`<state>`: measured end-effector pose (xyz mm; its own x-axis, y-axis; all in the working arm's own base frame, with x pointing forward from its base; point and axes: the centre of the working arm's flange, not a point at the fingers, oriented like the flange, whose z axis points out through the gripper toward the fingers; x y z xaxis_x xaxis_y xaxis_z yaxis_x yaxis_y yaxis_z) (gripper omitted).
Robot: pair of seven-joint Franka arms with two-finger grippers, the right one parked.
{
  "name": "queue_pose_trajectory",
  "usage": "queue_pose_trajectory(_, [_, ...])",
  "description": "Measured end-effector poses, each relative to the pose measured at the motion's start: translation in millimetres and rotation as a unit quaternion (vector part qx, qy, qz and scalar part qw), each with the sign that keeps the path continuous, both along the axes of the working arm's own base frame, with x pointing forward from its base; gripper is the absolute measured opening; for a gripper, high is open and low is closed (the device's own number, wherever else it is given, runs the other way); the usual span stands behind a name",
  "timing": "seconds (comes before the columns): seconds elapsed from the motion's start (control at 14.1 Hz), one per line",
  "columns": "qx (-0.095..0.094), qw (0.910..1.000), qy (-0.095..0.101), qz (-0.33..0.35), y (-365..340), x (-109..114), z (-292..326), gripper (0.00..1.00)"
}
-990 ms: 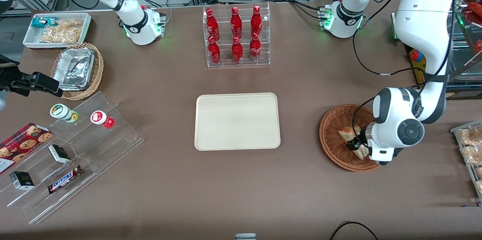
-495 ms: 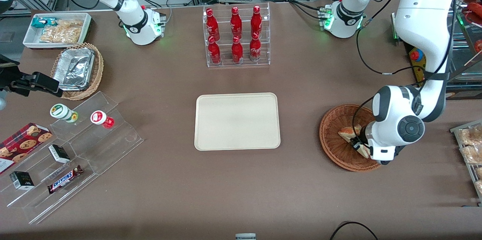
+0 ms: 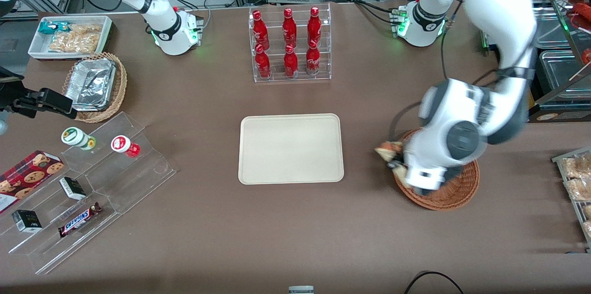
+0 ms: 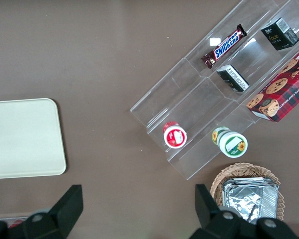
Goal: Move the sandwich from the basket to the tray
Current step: 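Lift the sandwich and carry it over the cream tray, then lower the sandwich onto the tray and open the left gripper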
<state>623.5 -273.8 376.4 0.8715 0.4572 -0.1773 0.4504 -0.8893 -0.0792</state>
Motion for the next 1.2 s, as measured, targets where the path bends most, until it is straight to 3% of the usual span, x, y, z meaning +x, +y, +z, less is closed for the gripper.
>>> queue_pose_trajectory(0.28, [-0.003, 0.9950, 0.013, -0.099, -132.2, -57.0, -33.4, 0.22])
queue_pose_trajectory(0.42, [-0.012, 0.9904, 0.011, -0.137, -184.7, -77.1, -53.5, 0.22])
queue_pose_trajectory(0.57, [-0.022, 0.9826, -0.003, -0.184, -225.0, -92.2, -83.0, 0.22])
queue_pose_trajectory(0.71, [-0.036, 0.9735, -0.011, -0.226, -248.2, -102.5, -118.0, 0.22])
queue_pose_trajectory(0.85, [-0.040, 0.9687, -0.006, -0.245, -257.5, -109.5, -148.6, 0.22])
queue_pose_trajectory(1.13, [-0.043, 0.9667, -0.007, -0.252, -261.6, -109.5, -161.0, 0.24])
queue_pose_trajectory(1.2, [-0.043, 0.9667, -0.008, -0.252, -261.8, -108.6, -159.7, 0.32])
